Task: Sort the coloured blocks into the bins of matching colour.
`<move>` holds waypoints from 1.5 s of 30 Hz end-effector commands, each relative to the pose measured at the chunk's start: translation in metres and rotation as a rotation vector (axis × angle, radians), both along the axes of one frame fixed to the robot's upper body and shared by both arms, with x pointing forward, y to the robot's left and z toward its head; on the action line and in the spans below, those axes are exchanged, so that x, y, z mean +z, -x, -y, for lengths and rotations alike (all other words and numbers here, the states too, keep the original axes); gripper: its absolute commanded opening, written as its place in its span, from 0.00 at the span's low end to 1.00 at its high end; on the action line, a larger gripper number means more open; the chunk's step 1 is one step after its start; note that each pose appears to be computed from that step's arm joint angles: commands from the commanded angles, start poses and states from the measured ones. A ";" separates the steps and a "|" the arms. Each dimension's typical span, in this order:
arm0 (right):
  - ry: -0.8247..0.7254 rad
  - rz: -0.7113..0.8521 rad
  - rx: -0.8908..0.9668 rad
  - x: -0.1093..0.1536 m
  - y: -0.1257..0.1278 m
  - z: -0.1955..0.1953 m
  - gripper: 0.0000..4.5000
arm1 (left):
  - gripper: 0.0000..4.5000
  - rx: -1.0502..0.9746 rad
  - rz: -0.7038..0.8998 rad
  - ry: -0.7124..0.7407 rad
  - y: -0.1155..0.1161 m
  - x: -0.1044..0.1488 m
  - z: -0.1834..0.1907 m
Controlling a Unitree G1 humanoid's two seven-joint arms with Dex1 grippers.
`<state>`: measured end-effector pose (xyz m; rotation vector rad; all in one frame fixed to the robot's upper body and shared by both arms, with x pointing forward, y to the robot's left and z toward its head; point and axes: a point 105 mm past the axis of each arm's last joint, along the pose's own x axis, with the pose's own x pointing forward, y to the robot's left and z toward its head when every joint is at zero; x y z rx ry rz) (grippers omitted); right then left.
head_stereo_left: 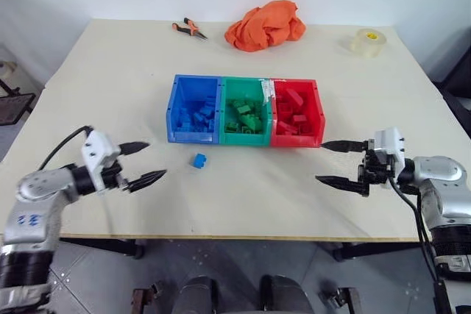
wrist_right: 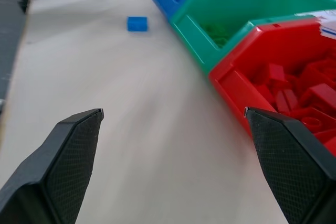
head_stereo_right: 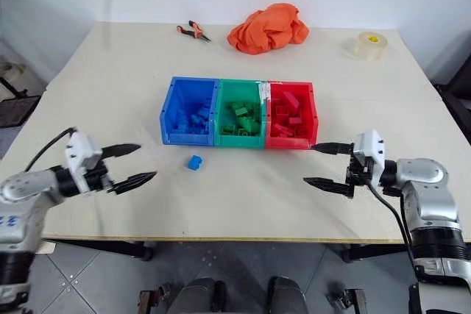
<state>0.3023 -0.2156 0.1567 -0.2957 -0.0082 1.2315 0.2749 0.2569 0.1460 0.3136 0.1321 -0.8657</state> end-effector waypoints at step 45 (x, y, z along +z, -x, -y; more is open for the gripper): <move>0.002 0.070 -0.071 0.013 0.010 0.006 1.00 | 0.46 0.005 -0.060 -0.111 -0.074 -0.057 0.115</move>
